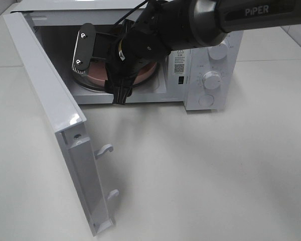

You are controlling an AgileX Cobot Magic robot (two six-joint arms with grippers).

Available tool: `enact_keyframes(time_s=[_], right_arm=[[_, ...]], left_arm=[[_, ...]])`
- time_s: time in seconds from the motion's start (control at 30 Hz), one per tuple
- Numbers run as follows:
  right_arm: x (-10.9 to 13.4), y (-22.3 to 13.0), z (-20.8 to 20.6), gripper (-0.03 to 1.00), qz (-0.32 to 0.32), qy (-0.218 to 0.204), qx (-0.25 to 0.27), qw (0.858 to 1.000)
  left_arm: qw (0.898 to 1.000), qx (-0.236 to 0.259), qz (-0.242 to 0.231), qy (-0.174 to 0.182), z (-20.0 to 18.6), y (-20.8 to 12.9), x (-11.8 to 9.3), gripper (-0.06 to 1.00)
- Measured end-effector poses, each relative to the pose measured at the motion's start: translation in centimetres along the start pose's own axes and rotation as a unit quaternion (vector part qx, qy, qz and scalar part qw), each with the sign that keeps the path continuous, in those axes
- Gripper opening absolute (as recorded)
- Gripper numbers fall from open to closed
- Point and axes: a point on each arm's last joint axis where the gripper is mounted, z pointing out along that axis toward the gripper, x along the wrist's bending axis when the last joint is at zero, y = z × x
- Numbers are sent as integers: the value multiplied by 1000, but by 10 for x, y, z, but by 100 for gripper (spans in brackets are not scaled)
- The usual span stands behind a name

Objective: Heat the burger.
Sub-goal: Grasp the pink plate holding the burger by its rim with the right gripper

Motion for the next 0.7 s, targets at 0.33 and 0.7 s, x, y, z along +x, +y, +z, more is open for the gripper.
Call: enact_keyframes(time_s=[0.33,0.7], right_arm=[[8,-3,10,75,-7,5,-2,1000],[25,-12,37,76,-13,25,13,1000]], left_arm=[[1000,0,0,0,0,0,0,0],[1000,0,0,0,0,0,0,0]])
